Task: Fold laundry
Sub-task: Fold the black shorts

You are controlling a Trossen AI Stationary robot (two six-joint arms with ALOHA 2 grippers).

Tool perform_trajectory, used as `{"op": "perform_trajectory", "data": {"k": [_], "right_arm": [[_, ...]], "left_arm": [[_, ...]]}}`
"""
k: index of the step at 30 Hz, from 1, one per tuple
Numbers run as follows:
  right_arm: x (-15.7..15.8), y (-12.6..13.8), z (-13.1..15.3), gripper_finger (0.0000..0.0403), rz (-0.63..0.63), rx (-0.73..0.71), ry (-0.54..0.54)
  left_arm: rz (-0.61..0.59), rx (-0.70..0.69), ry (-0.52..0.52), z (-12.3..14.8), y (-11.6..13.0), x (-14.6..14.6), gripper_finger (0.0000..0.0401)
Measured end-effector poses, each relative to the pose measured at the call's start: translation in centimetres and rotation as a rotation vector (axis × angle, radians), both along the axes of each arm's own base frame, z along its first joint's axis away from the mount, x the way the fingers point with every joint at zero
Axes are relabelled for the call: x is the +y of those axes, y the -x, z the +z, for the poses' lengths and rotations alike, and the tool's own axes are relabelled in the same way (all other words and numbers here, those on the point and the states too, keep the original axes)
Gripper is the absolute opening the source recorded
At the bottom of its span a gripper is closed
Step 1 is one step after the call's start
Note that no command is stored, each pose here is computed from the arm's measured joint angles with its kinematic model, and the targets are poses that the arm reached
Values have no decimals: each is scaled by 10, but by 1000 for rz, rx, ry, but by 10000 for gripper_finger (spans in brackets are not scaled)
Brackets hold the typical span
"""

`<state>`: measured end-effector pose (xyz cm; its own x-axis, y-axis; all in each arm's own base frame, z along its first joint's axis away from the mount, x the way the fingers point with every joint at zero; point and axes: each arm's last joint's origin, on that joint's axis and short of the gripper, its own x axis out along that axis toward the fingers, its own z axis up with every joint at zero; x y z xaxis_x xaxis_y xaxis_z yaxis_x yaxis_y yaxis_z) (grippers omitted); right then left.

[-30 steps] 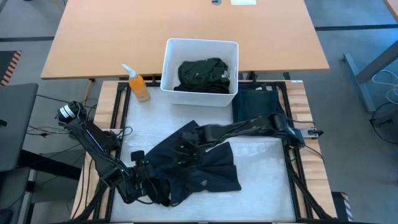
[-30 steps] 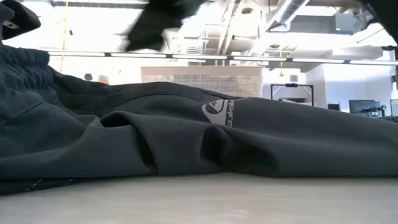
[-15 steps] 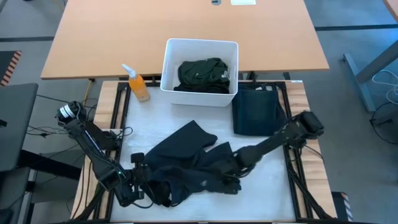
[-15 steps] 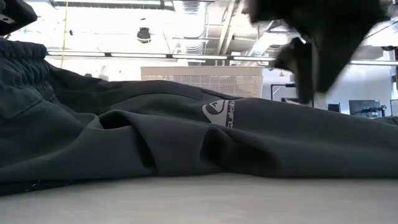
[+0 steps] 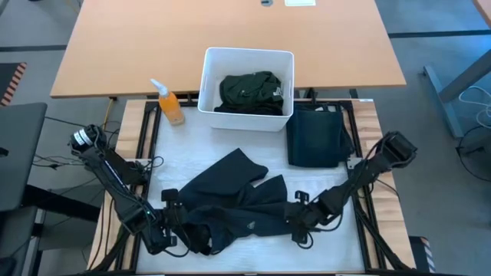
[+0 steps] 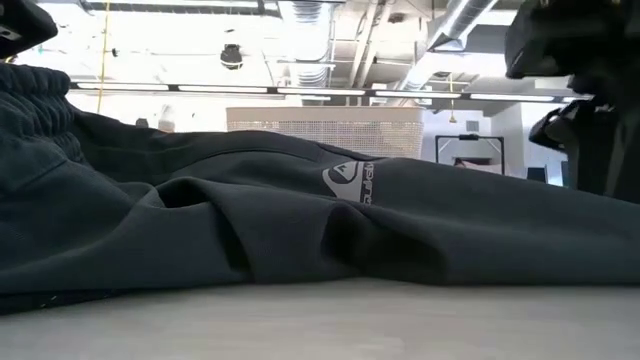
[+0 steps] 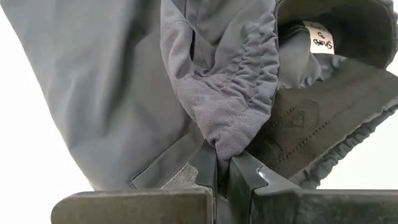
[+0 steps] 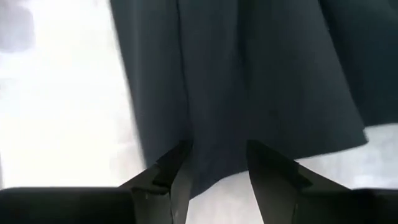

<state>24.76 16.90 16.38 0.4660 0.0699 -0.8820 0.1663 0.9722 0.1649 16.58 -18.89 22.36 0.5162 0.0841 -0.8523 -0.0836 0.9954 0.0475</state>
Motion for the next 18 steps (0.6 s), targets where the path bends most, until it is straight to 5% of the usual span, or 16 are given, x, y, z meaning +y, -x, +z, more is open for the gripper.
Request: {"op": "perform_trajectory", "data": {"k": [6, 9, 13, 18], "right_arm": [[7, -6, -30, 170, 48, 47, 81], [8, -6, -38, 129, 66, 91, 78], [5, -2, -25, 25, 80, 89, 67], [-9, 8, 6, 22, 71, 62, 73]], "left_arm": [[31, 9, 32, 0, 0, 0, 0], [32, 14, 46, 0, 0, -1, 0], [5, -4, 63, 1, -2, -4, 0], [-45, -78, 67, 8, -6, -7, 0]]}}
